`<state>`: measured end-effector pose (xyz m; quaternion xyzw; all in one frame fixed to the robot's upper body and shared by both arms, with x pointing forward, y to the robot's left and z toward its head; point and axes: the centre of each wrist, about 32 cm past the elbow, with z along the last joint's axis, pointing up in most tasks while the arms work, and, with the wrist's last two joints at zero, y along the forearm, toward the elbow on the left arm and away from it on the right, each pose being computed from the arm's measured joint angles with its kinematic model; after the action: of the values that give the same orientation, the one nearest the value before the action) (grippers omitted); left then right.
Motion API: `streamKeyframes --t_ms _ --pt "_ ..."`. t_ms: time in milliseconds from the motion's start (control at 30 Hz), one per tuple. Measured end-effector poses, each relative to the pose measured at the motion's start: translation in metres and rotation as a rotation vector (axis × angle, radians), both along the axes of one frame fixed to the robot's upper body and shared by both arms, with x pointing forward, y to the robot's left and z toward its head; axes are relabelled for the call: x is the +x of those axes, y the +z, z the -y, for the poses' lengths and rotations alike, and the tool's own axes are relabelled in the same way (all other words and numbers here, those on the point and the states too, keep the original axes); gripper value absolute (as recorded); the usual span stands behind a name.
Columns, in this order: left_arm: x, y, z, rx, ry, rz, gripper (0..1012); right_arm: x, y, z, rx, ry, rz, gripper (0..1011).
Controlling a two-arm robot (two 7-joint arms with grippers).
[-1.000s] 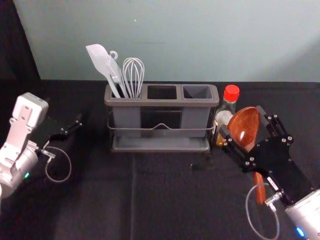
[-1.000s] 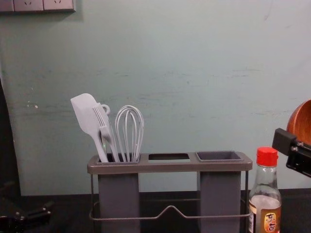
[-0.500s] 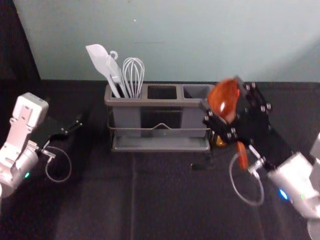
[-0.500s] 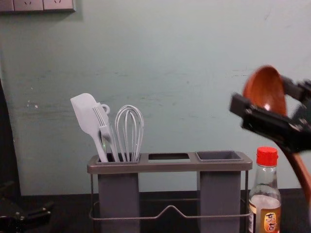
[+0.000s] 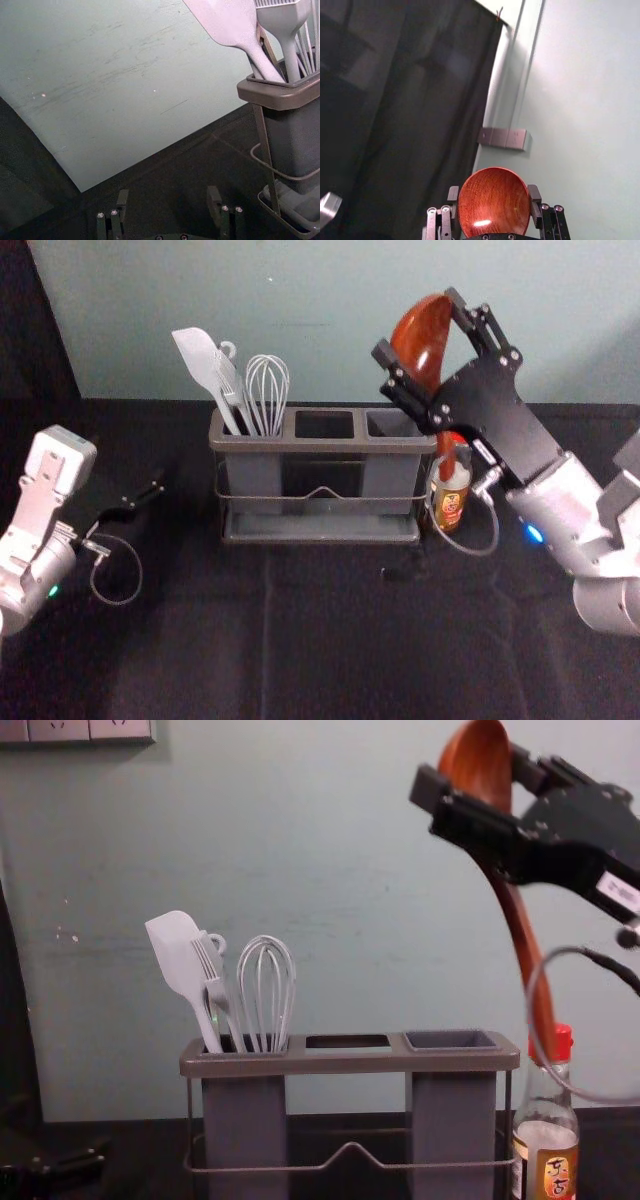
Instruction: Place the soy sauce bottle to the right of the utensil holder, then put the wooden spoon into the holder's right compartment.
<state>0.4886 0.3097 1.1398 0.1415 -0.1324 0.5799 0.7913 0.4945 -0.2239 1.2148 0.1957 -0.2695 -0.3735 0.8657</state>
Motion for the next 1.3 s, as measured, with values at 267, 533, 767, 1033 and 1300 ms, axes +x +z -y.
streamKeyframes --t_ms 267,533,767,1033,1300 --pt "0.0 0.0 0.0 0.0 0.0 0.0 1000 0.039 0.0 -0.007 0.042 0.069 0.035 838" --pt "0.0 0.0 0.0 0.0 0.0 0.0 1000 0.067 -0.005 -0.014 0.085 0.086 0.039 838" --pt "0.0 0.0 0.0 0.0 0.0 0.0 1000 0.084 -0.012 -0.023 0.123 0.091 0.023 838" --pt "0.0 0.0 0.0 0.0 0.0 0.0 1000 0.093 -0.031 -0.031 0.182 0.086 0.03 838" --pt "0.0 0.0 0.0 0.0 0.0 0.0 1000 0.096 -0.053 -0.034 0.233 0.087 0.018 838"
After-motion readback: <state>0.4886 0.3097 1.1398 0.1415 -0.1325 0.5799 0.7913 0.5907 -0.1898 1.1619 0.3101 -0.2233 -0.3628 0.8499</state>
